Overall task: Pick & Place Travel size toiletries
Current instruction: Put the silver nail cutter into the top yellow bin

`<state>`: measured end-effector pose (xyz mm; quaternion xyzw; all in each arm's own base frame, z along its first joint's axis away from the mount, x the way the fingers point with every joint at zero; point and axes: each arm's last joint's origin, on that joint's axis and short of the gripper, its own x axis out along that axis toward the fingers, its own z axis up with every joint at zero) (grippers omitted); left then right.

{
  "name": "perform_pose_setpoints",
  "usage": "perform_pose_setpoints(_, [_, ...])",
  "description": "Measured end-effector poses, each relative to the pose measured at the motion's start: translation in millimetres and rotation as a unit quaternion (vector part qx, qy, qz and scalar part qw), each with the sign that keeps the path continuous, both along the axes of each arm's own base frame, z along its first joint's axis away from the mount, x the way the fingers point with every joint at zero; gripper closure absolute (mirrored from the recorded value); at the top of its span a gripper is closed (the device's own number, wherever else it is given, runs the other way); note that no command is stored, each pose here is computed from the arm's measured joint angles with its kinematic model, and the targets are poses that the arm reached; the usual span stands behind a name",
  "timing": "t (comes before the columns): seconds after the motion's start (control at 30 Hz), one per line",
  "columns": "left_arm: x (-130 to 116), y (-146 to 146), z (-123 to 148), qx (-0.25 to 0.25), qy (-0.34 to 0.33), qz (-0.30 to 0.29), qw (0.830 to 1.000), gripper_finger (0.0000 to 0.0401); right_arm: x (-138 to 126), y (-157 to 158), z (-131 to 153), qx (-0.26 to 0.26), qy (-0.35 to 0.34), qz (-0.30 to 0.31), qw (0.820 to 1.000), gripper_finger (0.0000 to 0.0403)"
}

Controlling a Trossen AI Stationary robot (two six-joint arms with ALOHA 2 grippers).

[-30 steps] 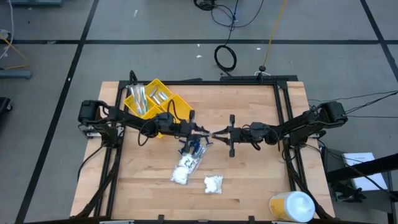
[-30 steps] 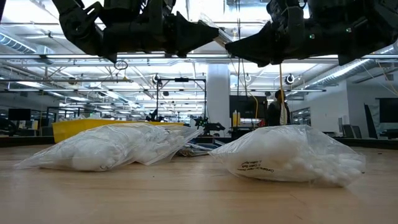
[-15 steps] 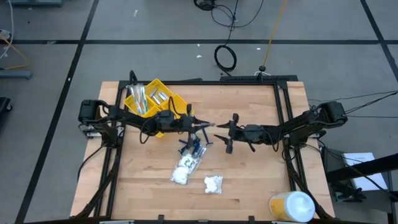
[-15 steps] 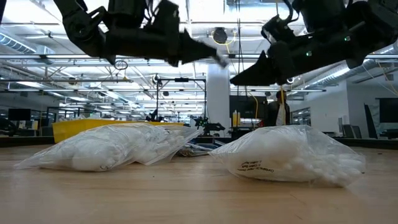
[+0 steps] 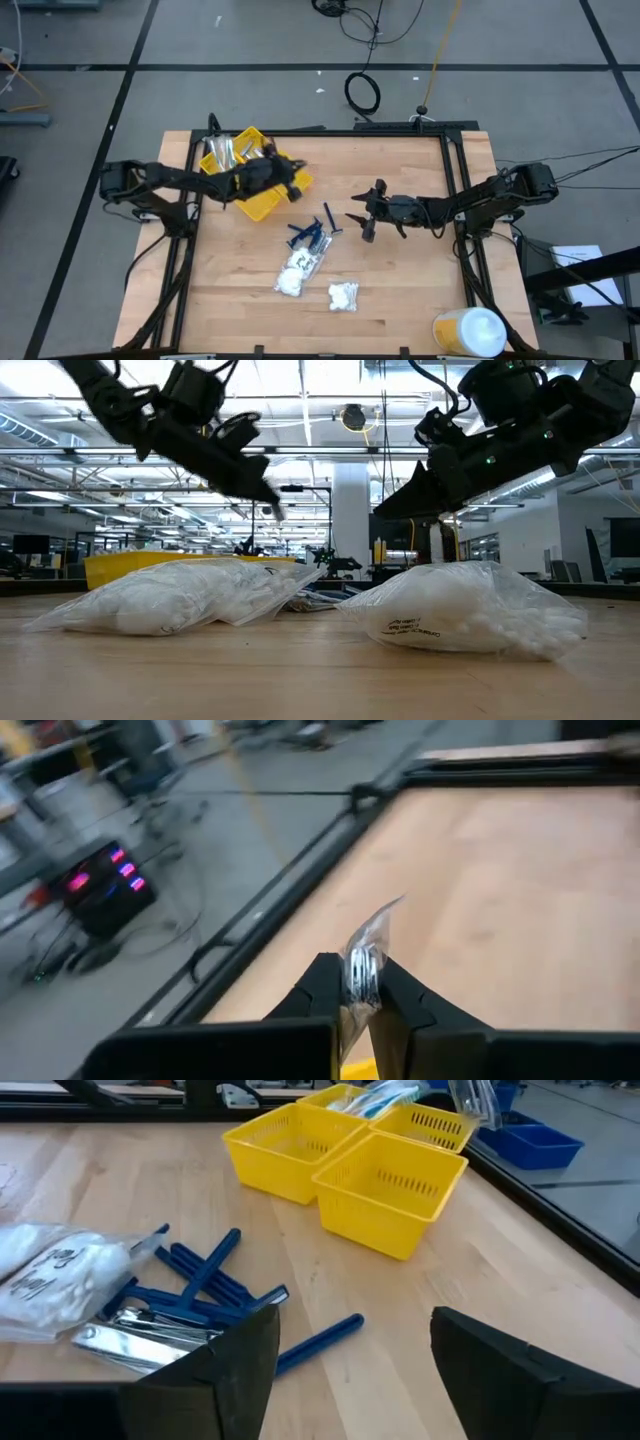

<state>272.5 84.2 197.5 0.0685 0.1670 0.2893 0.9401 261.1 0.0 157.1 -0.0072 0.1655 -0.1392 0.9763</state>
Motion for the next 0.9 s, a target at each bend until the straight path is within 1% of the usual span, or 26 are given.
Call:
perform_pose_setpoints(0.1, [-25.0, 14.9, -10.7, -0.016, -0.024, 0.047, 0.999, 0.0388, 0.1, 0.0, 0.4, 0.0, -0.002, 0.0, 1.0, 0.0162])
perform_pose_setpoints(0.17, [-42.4, 23.0, -18.9, -0.026, -0.034, 0.088, 0.995, 0.0393, 0.2, 0.1, 0.6, 0.0, -0.003, 0.0, 1.0, 0.0164])
perform_pose_setpoints(0.23, [-58.8, 28.9, -26.8, -0.033, -0.041, 0.145, 0.988, 0.0393, 0.3, 0.1, 0.9, 0.0, -0.005, 0.0, 1.0, 0.0165])
perform_pose_setpoints(0.3, [-69.8, 32.5, -31.9, -0.038, -0.051, 0.192, 0.979, 0.0389, 0.4, 0.1, 1.2, 0.0, -0.007, 0.0, 1.0, 0.0165])
perform_pose_setpoints(0.4, [-81.9, 36.5, -39.4, -0.05, -0.058, 0.243, 0.967, 0.0383, 0.5, -0.3, 1.5, 0.0, -0.008, -0.001, 1.0, 0.0166])
perform_pose_setpoints(0.53, [-87.9, 41.2, -44.5, -0.076, -0.07, 0.27, 0.957, 0.0383, 1.1, -0.3, 3.0, 0.001, -0.017, 0.0, 1.0, 0.0169])
perform_pose_setpoints(0.63, [-90.2, 43.2, -46.9, -0.091, -0.071, 0.282, 0.952, 0.037, 1.1, -0.2, 3.3, 0.004, -0.019, -0.001, 1.0, 0.017])
perform_pose_setpoints(0.73, [-91.8, 44.9, -47.5, -0.102, -0.082, 0.293, 0.947, 0.0343, 1.0, -0.2, 2.8, 0.01, -0.018, -0.003, 1.0, 0.017])
perform_pose_setpoints(0.9, [-94.2, 47.8, -48.0, -0.122, -0.106, 0.31, 0.937, 0.028, 0.8, -0.2, 2.4, 0.011, -0.016, -0.003, 1.0, 0.0172])
